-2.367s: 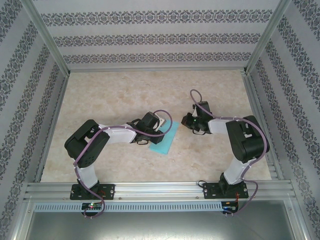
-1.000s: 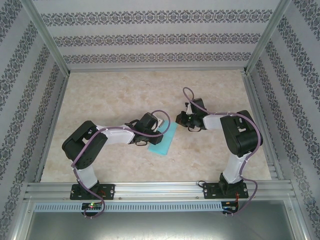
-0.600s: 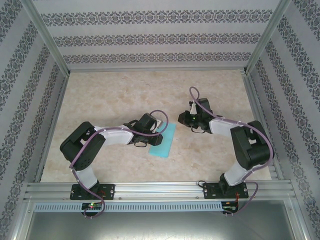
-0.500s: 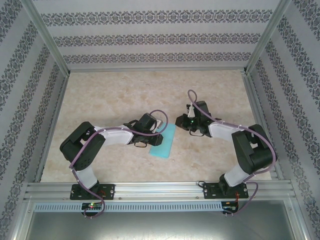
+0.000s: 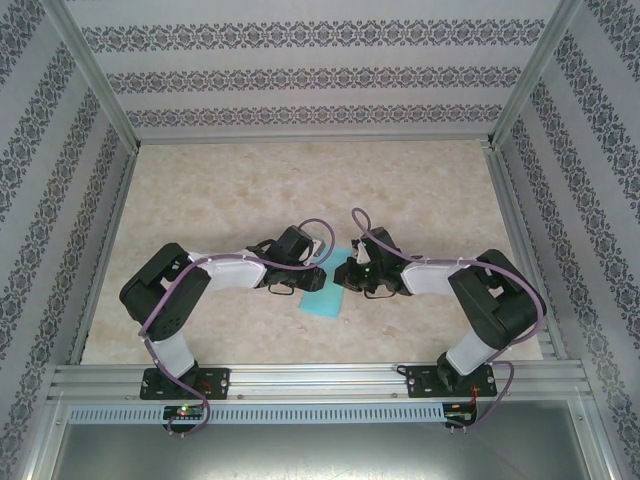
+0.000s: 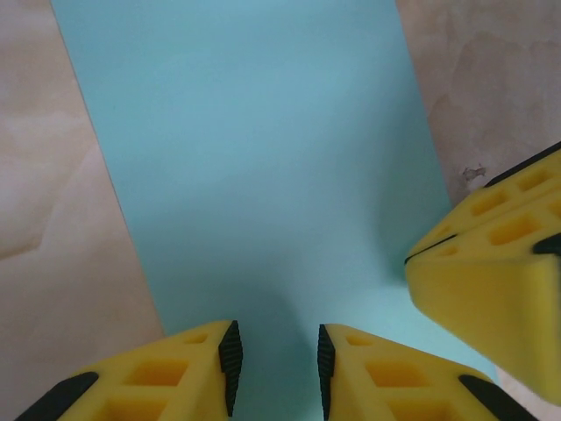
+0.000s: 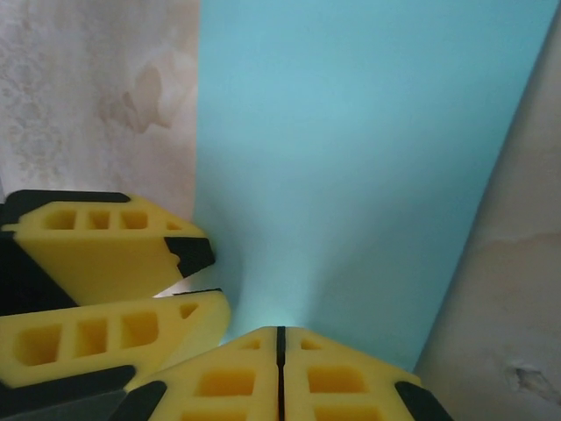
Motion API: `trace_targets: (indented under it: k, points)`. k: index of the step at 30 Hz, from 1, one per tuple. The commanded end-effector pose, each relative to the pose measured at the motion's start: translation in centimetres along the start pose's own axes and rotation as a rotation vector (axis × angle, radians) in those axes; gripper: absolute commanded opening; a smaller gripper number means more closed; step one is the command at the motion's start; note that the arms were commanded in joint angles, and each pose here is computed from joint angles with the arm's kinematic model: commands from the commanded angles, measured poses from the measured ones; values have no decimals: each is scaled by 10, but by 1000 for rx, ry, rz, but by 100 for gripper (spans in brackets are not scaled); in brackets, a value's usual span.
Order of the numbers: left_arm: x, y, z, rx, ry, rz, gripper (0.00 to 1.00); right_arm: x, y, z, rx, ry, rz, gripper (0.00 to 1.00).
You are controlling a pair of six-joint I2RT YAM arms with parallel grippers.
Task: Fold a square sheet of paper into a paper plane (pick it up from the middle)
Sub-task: First fold the paper in half at the center of the table.
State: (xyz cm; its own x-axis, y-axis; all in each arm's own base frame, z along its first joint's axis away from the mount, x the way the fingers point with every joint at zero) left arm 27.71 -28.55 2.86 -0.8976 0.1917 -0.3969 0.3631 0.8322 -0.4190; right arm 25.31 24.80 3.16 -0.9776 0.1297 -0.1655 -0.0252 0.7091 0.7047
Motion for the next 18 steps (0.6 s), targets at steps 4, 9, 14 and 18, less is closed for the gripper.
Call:
trace_targets:
  k: [4, 9, 14, 18]
  points:
    - [49, 26, 9, -81, 178, -58, 34, 18, -7, 3, 21, 52, -22, 7]
    - [51, 29, 9, -94, 180, -51, 34, 32, -17, -1, 70, 78, -32, 6]
    - [52, 31, 13, -104, 190, -47, 33, 42, -22, -5, 104, 85, -41, 6]
    - [52, 33, 12, -115, 191, -37, 33, 51, -25, -10, 137, 91, -53, 6]
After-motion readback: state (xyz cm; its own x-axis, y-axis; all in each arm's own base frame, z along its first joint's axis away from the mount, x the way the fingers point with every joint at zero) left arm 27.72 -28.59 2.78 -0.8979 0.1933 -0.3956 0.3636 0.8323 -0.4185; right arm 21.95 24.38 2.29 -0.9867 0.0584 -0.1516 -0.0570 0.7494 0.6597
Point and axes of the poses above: each hand's point on the last joint's axis, 136 mm out from that joint toward the fingers, its own z axis out along the fingers, its own y axis along the line the jaws close on, x = y × z, the point moved 1 cm from there along -z, back along the fingers, and after that the axes turned 4 degrees about -z, right-handed, at the moved point
